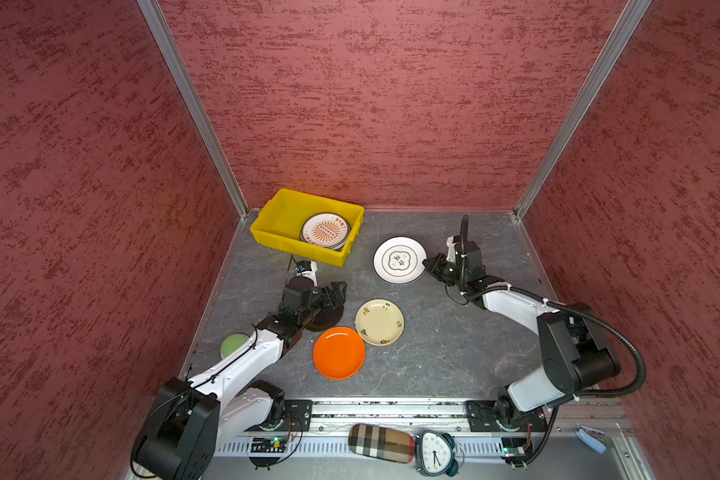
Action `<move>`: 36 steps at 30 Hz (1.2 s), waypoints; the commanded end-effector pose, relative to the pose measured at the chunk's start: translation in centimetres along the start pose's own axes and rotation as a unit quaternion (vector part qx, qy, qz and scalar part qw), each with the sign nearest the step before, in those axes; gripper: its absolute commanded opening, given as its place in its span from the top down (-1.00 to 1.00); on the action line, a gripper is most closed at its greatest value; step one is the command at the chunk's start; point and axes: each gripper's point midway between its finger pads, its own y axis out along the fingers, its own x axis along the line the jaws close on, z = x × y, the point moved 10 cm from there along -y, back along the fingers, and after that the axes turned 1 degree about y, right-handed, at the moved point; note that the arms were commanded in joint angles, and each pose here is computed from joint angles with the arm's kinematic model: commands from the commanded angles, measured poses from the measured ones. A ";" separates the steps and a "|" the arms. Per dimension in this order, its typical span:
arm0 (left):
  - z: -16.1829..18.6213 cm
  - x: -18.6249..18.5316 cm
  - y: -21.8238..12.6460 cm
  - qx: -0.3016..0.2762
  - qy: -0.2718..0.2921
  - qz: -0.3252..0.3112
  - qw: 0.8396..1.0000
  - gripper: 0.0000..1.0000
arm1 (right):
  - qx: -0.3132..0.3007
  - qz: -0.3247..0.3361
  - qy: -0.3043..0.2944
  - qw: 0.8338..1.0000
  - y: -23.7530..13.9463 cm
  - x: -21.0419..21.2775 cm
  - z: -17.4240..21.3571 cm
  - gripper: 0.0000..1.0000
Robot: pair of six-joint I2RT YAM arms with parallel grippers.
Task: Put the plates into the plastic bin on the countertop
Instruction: 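Lift the upright plate toward the left gripper while the left gripper approaches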
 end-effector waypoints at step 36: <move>-0.8 -8.7 6.0 0.031 -0.054 0.169 0.984 -0.02 | 0.040 -0.178 0.033 0.983 -6.9 1.0 4.3 1.00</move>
